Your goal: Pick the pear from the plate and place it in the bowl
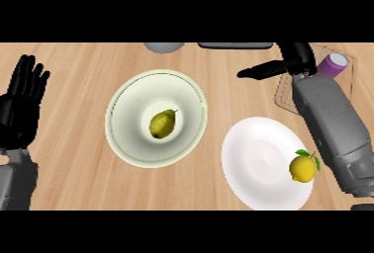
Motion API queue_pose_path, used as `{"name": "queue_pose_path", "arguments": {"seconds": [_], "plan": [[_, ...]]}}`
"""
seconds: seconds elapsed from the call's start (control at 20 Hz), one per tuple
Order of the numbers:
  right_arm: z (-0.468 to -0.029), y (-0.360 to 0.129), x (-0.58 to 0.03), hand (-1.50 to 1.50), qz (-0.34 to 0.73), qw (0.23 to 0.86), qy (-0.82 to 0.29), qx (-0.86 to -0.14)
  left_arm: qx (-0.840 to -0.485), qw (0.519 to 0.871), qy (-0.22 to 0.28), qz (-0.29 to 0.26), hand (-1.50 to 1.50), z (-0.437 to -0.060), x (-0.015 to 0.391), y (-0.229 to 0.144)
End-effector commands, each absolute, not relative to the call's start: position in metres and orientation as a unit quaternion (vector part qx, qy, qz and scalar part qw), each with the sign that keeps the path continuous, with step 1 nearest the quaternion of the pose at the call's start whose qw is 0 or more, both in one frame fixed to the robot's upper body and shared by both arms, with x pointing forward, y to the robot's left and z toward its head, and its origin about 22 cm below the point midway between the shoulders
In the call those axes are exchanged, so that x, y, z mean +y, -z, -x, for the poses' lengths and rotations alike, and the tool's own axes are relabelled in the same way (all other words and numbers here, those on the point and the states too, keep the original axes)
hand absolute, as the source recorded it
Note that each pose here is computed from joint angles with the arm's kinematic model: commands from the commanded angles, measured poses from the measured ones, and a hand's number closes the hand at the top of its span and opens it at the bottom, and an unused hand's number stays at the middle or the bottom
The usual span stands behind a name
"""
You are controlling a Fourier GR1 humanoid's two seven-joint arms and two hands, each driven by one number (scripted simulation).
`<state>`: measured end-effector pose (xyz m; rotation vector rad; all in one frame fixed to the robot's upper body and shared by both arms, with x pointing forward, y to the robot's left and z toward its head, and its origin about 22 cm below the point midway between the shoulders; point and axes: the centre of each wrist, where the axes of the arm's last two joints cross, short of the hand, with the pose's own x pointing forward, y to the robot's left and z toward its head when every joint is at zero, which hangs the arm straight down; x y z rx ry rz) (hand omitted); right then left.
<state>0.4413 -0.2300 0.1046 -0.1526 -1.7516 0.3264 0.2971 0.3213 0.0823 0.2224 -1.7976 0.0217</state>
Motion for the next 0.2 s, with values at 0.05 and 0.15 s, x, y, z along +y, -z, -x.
{"name": "queue_pose_path", "arguments": {"seconds": [0.05, 0.15], "plan": [[-0.439, -0.087, -0.292, -1.50, 0.059, 0.625, -0.124, -0.769, -0.785, 0.612, -0.006, -0.091, 0.00, -0.303, 0.308, -0.093], [-0.439, -0.100, -0.314, -1.50, 0.049, 0.628, -0.130, -0.766, -0.781, 0.617, -0.004, -0.097, 0.00, -0.299, 0.321, -0.089]]}}
